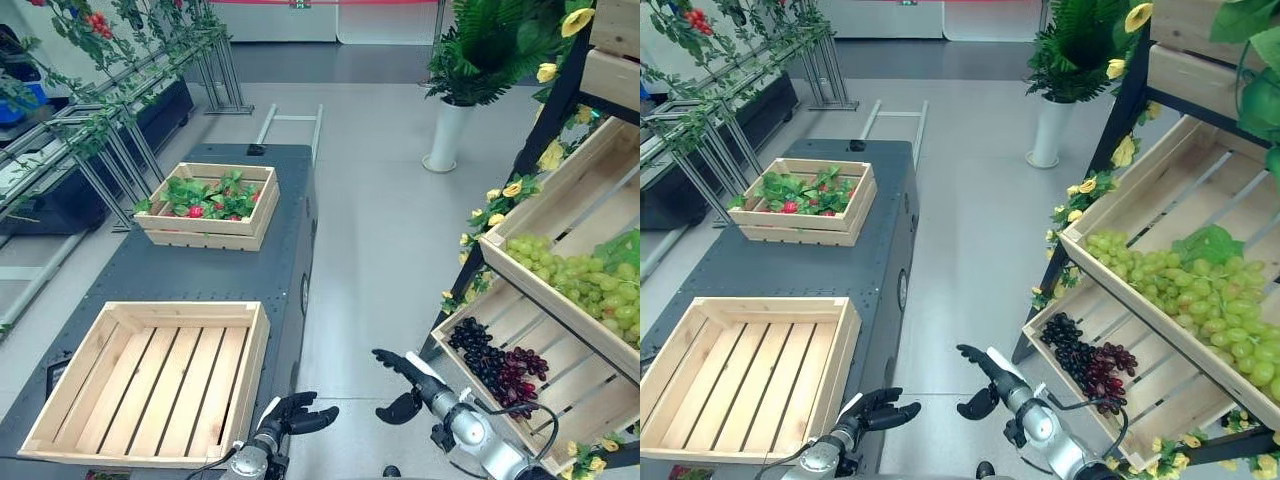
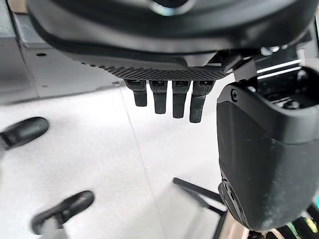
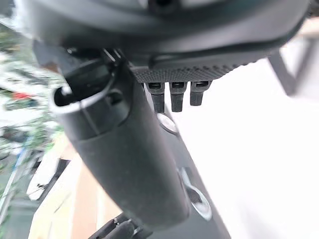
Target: Pick up the fruits from the basket on one side to the basket on the other side
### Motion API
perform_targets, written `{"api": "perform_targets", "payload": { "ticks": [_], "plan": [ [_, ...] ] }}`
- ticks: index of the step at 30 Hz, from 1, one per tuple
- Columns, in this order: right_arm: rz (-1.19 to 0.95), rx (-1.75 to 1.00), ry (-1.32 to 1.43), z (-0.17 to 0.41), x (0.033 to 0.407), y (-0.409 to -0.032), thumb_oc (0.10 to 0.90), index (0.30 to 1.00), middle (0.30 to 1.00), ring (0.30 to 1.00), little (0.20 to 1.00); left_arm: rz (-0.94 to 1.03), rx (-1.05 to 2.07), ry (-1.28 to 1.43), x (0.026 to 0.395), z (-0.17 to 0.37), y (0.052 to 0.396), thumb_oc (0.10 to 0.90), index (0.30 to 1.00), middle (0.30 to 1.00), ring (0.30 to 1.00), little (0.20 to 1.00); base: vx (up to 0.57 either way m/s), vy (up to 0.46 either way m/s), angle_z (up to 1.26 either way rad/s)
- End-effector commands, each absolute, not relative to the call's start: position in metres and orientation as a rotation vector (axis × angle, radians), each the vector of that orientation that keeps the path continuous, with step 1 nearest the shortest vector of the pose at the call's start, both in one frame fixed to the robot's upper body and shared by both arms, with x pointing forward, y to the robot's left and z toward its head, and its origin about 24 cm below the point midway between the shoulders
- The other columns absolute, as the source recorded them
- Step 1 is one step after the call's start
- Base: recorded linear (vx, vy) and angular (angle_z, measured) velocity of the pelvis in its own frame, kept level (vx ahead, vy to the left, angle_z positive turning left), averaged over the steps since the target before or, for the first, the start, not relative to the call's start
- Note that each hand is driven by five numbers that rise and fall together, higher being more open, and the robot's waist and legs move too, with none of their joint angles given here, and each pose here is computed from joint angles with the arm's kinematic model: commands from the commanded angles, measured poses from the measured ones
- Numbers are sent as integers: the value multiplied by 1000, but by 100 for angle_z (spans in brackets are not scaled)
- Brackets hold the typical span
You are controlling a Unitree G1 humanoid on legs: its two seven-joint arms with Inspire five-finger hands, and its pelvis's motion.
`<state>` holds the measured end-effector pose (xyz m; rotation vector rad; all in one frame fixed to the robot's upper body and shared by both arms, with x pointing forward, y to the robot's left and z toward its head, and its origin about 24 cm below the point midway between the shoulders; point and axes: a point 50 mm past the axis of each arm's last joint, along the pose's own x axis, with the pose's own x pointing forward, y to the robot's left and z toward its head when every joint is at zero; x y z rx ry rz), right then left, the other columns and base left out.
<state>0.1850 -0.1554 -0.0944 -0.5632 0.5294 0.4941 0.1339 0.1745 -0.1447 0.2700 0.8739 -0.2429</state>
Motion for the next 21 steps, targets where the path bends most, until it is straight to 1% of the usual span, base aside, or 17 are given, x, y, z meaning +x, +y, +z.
{"api": "perform_targets", "payload": {
  "ticks": [1,5,12,14,21],
  "plan": [
    [446,-415,488,-83,210,-143,800,900,900,900,900,-401,377,775,160,-137,159,800,900,900,900,900,-2,-12,18],
    [359,-269,716,-112,189,-147,800,900,900,900,900,-409,383,794,158,-139,159,800,900,900,900,900,9,-4,24],
    [250,-200,901,-135,168,-156,800,900,900,900,900,-407,404,857,152,-145,160,800,900,900,900,900,-7,-9,13],
    [183,-144,1016,-148,151,-168,800,900,900,900,900,-405,396,876,148,-148,159,800,900,900,900,900,-1,-1,8],
    [108,-82,1082,-156,134,-180,800,900,900,900,900,-420,378,876,145,-149,156,800,900,900,900,900,39,9,1]
  ]
}}
